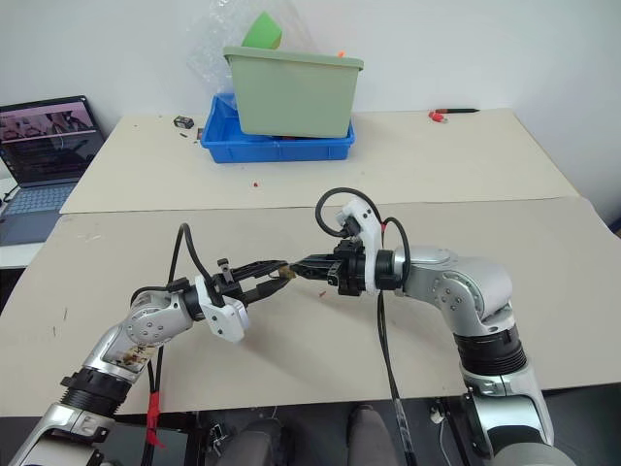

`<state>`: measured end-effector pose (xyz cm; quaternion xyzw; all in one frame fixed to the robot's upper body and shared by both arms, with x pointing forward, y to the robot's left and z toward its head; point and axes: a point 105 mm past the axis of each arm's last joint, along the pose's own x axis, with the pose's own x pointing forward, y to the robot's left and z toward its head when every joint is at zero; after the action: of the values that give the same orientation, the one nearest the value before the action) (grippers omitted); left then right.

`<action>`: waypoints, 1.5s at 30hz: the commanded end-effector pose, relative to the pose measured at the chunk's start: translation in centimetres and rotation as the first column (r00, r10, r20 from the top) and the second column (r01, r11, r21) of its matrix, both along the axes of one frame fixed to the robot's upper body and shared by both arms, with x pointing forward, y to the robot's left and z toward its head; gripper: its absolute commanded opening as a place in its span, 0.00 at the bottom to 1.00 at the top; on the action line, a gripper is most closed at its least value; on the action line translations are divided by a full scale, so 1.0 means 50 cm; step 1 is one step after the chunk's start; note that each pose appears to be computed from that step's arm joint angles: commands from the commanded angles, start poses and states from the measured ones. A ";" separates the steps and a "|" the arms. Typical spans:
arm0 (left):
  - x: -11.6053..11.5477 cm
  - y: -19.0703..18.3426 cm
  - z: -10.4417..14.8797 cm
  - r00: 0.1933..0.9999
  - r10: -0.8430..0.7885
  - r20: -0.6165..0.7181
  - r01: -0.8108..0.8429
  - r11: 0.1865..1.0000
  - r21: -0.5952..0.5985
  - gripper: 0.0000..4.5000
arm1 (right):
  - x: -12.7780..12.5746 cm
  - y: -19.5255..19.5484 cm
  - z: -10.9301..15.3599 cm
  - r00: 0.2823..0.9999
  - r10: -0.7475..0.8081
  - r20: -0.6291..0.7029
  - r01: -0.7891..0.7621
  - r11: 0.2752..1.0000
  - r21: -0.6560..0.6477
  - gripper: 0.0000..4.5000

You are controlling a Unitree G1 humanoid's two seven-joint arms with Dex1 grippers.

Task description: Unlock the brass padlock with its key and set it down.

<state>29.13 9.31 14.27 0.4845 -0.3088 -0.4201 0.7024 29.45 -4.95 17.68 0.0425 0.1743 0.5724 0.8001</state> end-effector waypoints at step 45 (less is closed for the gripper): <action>-0.018 -0.011 0.035 0.999 -0.017 0.036 0.018 1.000 -0.026 0.18 | 0.002 -0.024 0.021 0.998 -0.004 -0.057 0.008 0.998 0.063 0.69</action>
<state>28.73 8.90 14.90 0.4865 -0.3080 -0.4183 0.7025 29.60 -6.36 17.40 0.0890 0.2037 0.5626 0.7963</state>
